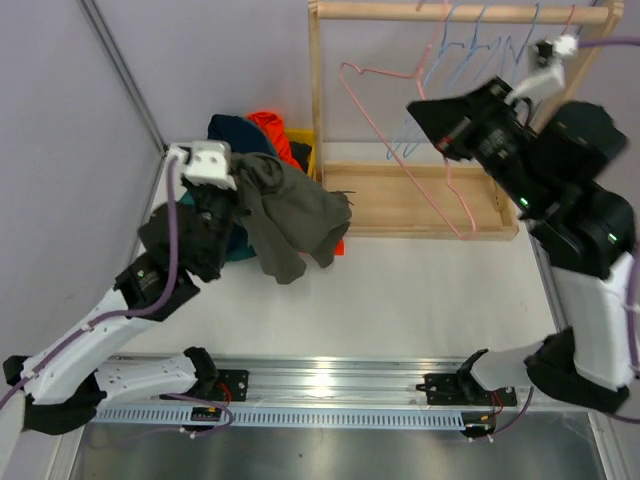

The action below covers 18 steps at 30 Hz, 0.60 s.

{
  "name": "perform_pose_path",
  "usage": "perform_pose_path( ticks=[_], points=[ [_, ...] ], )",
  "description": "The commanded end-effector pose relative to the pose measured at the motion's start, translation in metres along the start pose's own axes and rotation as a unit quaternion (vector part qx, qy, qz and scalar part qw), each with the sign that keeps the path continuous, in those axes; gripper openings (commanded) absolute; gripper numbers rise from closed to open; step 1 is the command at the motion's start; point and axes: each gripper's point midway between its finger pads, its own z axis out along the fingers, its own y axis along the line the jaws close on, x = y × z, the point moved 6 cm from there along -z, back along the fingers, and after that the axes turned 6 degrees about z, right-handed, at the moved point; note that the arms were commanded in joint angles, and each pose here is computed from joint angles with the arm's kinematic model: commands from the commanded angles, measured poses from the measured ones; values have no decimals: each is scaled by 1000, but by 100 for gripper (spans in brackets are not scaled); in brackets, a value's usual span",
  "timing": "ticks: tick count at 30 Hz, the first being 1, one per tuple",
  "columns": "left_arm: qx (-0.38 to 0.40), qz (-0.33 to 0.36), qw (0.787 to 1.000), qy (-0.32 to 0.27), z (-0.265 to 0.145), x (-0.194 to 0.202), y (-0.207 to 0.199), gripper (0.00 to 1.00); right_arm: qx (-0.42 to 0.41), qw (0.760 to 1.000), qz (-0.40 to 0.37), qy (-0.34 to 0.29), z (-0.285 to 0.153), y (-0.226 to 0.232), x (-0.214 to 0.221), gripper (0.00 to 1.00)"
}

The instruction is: Remove the shorts from the hanger

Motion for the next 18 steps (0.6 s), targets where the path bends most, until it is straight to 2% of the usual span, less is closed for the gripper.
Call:
perform_pose_path(
  ticks=[1,3,4,6,7,9,11,12,14,16,17,18],
  points=[
    [-44,19,999,-26,13,-40,47,0,11,999,-38,-20,36,-5,-10,0],
    [-13,28,999,-19,35,-46,46,0,19,999,-38,-27,57,-13,-17,0],
    [-41,26,999,-23,54,-59,62,0,11,999,-37,-24,64,-14,-17,0],
    [-23,34,999,-7,78,-55,63,0,18,999,-35,-25,78,-23,-19,0],
    [-43,28,998,-25,86,-72,79,0,14,999,-36,-30,82,-24,-20,0],
    [-39,25,999,-2,123,-57,78,0,22,999,-37,-26,97,-33,-17,0],
    [-37,7,999,-17,142,-68,93,0,23,999,-40,-24,108,-41,-17,0],
    [-27,7,1000,-5,166,-60,91,0,27,999,-42,-20,117,-47,-14,0],
    [-30,8,999,-6,186,-60,101,0,37,998,-47,-22,127,-58,-15,0],
    [-21,12,1000,18,222,-38,101,0,34,998,-52,-13,140,-68,-10,0],
    [-24,2,1000,-8,227,-56,107,0,34,998,-52,-14,144,-71,-11,0],
    [-23,-3,999,27,257,-23,110,0,38,998,-52,-11,153,-78,-8,0]
  ],
)
